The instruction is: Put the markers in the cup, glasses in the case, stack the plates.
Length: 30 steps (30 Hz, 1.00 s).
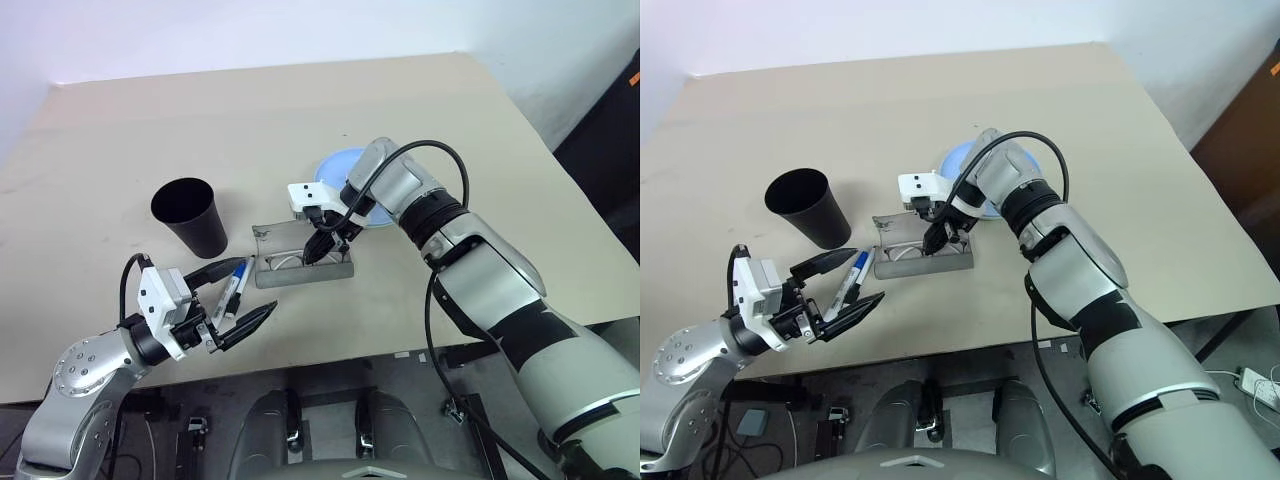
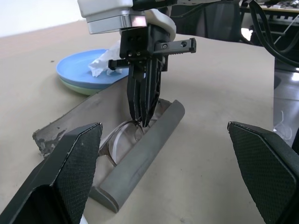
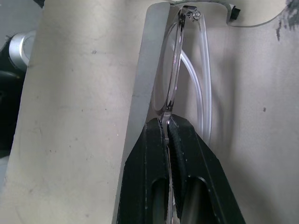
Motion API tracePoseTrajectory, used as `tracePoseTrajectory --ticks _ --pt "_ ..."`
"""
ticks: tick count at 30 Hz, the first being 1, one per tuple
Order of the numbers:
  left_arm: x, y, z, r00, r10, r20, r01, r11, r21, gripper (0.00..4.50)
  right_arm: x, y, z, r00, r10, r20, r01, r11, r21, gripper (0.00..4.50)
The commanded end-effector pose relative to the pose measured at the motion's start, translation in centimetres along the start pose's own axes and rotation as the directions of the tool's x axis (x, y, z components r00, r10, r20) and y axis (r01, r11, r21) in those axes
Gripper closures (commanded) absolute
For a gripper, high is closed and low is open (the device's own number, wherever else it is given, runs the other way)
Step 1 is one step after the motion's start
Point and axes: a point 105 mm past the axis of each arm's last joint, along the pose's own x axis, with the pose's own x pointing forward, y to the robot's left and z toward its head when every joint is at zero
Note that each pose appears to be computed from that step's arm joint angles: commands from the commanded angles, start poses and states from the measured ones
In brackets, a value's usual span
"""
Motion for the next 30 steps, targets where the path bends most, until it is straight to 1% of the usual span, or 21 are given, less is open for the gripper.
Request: tracePoseTrajectory --ticks 1,8,11,14,16,18,30 --pt "0.1 -0.6 0.9 1.000 -0.016 0.019 0.015 0.999 0.032 0.00 0.2 0.0 -0.2 1.000 0.011 -0.024 -0.010 1.000 0.017 4.46" --pt "0.4 -0.6 1.1 1.000 -0.015 0.024 0.014 0.999 0.033 0.00 0.4 -0.1 -0.5 0.999 0.011 -0.032 -0.010 1.000 0.025 4.46" --pt "0.5 -0.7 1.1 1.000 -0.016 0.022 0.015 0.999 0.031 0.00 0.2 -0.1 -0.3 1.000 0.004 -0.021 -0.004 1.000 0.024 3.69" --pt "0.5 -0.9 0.9 1.000 -0.030 0.008 0.029 0.999 0.041 0.00 0.1 -0.5 -0.1 1.000 -0.024 -0.011 0.024 0.999 0.033 2.72" --pt "0.6 -0.9 1.0 1.000 -0.027 0.014 0.027 0.999 0.034 0.00 0.1 -0.5 -0.1 1.000 -0.023 -0.011 0.024 0.999 0.035 1.95" --pt "0.6 -0.8 1.1 1.000 -0.026 0.016 0.026 0.999 0.031 0.00 0.0 -0.4 0.0 1.000 -0.021 -0.005 0.021 0.999 0.037 1.32" --pt "1.0 -0.9 1.7 0.999 -0.037 0.018 0.037 0.999 0.024 0.00 -1.6 -0.6 1.4 0.997 -0.046 0.061 0.044 0.998 0.036 1.32"
